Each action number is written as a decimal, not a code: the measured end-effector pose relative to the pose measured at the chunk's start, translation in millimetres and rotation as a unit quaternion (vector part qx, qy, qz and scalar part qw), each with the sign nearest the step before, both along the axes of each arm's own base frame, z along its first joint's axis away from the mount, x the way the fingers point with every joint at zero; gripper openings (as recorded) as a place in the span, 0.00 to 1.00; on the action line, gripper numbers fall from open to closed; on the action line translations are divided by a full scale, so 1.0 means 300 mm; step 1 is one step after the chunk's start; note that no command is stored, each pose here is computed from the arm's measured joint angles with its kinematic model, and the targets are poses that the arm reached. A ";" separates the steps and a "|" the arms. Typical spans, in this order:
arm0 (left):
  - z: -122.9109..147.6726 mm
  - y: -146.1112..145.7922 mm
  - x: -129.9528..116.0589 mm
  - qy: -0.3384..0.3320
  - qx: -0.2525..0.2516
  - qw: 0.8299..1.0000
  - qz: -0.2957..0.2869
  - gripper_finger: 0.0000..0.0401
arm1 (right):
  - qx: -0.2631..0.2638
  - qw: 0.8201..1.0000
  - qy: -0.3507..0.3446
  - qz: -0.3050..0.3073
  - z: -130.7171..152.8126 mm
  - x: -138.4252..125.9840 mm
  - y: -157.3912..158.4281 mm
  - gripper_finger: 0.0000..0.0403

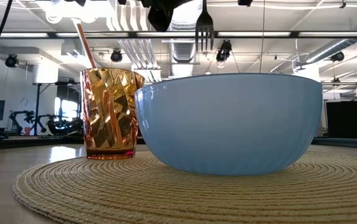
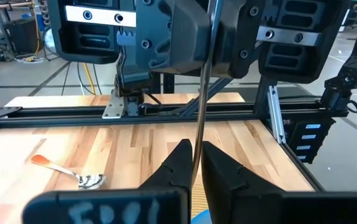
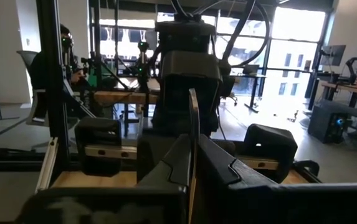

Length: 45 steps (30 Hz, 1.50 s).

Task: Pick & Place Utensil
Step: Put the fork into the bowl

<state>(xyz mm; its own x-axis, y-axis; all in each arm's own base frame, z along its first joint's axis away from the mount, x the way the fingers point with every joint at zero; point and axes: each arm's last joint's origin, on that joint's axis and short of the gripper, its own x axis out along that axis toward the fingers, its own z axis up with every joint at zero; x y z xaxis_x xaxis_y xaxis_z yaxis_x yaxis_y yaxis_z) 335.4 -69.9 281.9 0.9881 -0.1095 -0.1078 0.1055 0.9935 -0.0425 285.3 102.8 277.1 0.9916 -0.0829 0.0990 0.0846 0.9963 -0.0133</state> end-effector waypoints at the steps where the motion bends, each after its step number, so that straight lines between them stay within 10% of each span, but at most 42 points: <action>1: 0.001 0.000 0.000 0.000 0.000 1.000 0.000 0.08 | 0.000 1.000 0.002 0.000 -0.002 0.000 0.000 0.02; 22: 0.000 0.001 0.000 0.027 0.022 0.999 -0.002 0.50 | 0.009 0.999 0.041 0.002 -0.005 -0.019 -0.007 0.02; 45: 0.262 0.018 -0.066 0.188 0.062 0.980 0.008 0.51 | -0.011 0.995 0.101 0.000 0.089 -0.173 -0.071 0.02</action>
